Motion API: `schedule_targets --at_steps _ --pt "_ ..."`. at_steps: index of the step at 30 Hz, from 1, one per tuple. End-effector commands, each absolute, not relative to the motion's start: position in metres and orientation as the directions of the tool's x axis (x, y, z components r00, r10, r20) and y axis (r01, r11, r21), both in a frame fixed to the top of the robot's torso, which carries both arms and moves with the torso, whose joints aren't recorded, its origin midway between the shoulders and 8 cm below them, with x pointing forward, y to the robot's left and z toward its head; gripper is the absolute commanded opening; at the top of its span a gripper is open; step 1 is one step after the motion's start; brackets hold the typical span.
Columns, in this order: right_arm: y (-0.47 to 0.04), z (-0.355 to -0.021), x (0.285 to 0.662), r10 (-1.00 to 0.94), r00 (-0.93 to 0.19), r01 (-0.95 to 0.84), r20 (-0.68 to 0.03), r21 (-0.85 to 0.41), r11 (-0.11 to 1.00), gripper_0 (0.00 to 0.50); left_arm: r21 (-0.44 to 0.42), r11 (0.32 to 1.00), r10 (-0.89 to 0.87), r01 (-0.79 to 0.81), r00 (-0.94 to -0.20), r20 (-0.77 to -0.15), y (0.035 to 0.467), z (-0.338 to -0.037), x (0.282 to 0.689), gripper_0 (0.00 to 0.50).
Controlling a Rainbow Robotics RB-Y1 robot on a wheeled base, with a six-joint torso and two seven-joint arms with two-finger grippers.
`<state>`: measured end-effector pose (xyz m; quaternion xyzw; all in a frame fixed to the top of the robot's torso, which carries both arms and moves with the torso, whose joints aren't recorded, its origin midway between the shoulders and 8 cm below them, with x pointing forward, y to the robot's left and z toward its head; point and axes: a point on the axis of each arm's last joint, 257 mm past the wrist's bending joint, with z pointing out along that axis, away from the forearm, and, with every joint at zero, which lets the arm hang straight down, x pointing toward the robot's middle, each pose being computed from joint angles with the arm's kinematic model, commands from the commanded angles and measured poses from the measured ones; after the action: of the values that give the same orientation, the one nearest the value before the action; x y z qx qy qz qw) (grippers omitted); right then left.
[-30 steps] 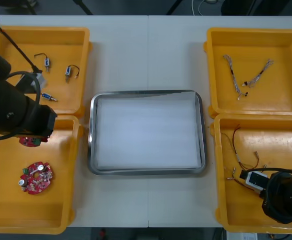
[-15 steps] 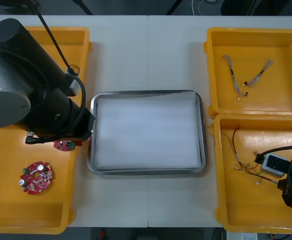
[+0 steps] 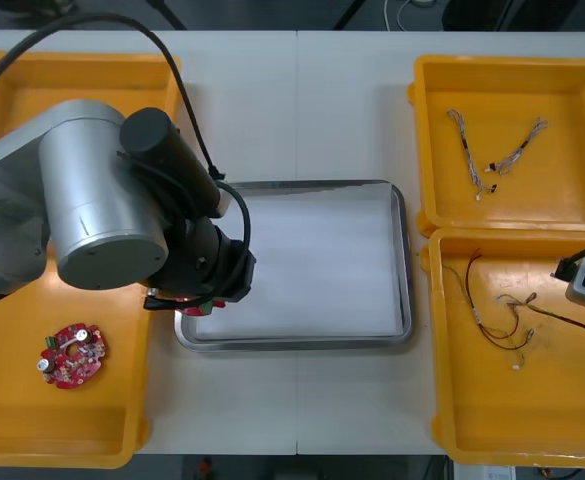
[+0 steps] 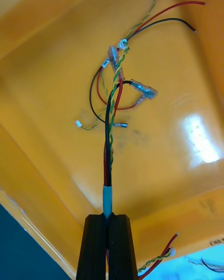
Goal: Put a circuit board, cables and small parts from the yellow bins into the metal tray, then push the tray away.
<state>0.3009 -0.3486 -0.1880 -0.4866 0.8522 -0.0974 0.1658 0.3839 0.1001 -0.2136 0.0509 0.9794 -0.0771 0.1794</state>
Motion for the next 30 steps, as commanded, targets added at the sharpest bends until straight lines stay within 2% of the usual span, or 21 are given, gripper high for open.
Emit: schedule_targets --at_steps 1,7,16,27,28,30 --pt "-0.339 -0.158 0.315 -0.859 -0.461 -0.771 -0.223 -0.379 0.512 0.000 -0.135 0.978 0.090 0.158 -0.909 -0.406 0.078 -0.214 0.395 0.000" --pt "-0.338 -0.144 0.322 -0.862 -0.458 -0.764 -0.219 -0.399 0.507 0.000 -0.150 0.976 0.084 0.156 -0.911 -0.404 0.069 -0.234 0.401 0.000" --pt "-0.326 -0.132 0.328 -0.864 -0.436 -0.765 -0.253 -0.401 0.504 0.000 -0.132 0.978 0.091 0.159 -0.906 -0.414 0.059 -0.259 0.405 0.000" --pt "-0.324 -0.130 0.330 -0.862 -0.445 -0.761 -0.244 -0.405 0.507 0.000 -0.141 0.978 0.082 0.153 -0.906 -0.416 0.050 -0.263 0.401 0.005" --pt "-0.324 -0.129 0.331 -0.863 -0.443 -0.761 -0.242 -0.407 0.505 0.000 -0.143 0.978 0.080 0.152 -0.906 -0.417 0.049 -0.262 0.401 0.079" --pt "-0.325 -0.128 0.331 -0.864 -0.444 -0.762 -0.237 -0.408 0.503 0.000 -0.143 0.978 0.077 0.150 -0.904 -0.421 0.049 -0.262 0.402 0.282"
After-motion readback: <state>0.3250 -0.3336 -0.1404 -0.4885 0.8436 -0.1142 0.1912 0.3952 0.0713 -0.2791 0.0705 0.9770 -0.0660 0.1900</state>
